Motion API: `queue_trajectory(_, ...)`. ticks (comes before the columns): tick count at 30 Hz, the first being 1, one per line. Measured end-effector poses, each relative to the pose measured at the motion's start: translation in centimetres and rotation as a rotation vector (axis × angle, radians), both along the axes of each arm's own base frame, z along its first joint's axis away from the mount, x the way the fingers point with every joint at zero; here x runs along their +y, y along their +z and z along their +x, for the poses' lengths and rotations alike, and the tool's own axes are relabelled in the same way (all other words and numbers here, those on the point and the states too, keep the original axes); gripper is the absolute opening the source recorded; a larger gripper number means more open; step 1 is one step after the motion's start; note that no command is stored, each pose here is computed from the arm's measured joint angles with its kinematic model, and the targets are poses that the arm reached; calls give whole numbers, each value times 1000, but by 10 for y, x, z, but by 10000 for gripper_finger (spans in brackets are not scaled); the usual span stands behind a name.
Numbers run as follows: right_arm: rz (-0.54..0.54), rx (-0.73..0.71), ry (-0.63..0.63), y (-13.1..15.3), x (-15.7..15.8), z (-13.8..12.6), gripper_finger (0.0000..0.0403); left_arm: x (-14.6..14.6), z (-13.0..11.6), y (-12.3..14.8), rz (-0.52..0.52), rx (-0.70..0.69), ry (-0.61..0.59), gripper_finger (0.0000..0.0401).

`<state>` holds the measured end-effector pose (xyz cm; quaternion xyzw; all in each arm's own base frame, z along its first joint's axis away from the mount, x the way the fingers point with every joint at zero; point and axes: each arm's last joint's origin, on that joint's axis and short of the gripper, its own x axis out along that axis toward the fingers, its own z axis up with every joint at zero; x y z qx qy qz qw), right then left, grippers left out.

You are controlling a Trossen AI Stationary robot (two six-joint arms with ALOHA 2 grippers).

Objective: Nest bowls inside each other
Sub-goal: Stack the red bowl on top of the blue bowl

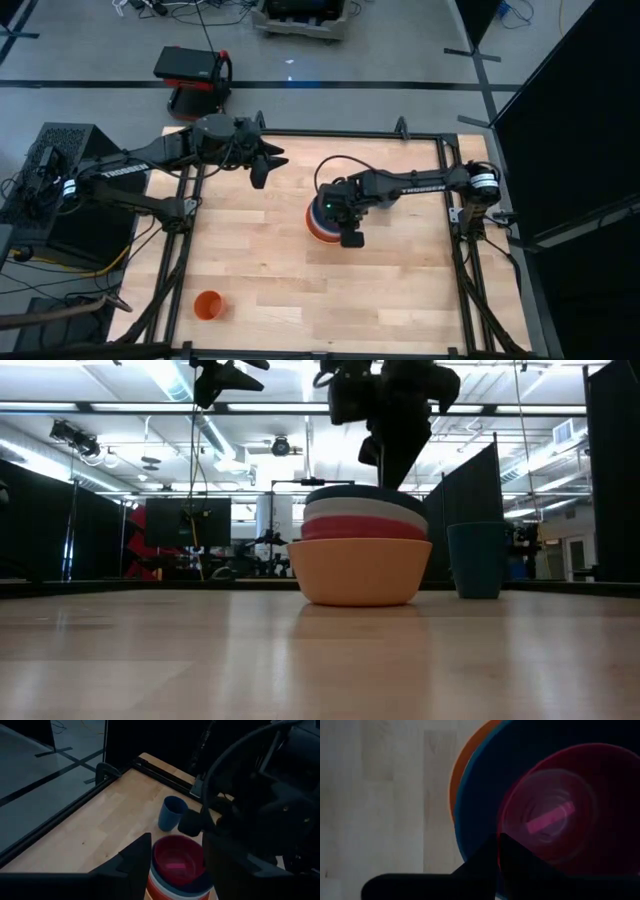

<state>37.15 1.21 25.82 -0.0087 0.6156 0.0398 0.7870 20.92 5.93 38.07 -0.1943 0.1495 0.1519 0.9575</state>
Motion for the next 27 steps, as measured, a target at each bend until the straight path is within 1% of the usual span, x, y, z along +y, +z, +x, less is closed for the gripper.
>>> queue_trajectory(21, 64, -80, 15, 1, 4, 9, 0, 0, 0, 0, 18, 5, -7, 166)
queue_trajectory(27, 113, -79, 25, 1, 4, 9, 4, 0, 0, 0, 18, 5, -7, 164)
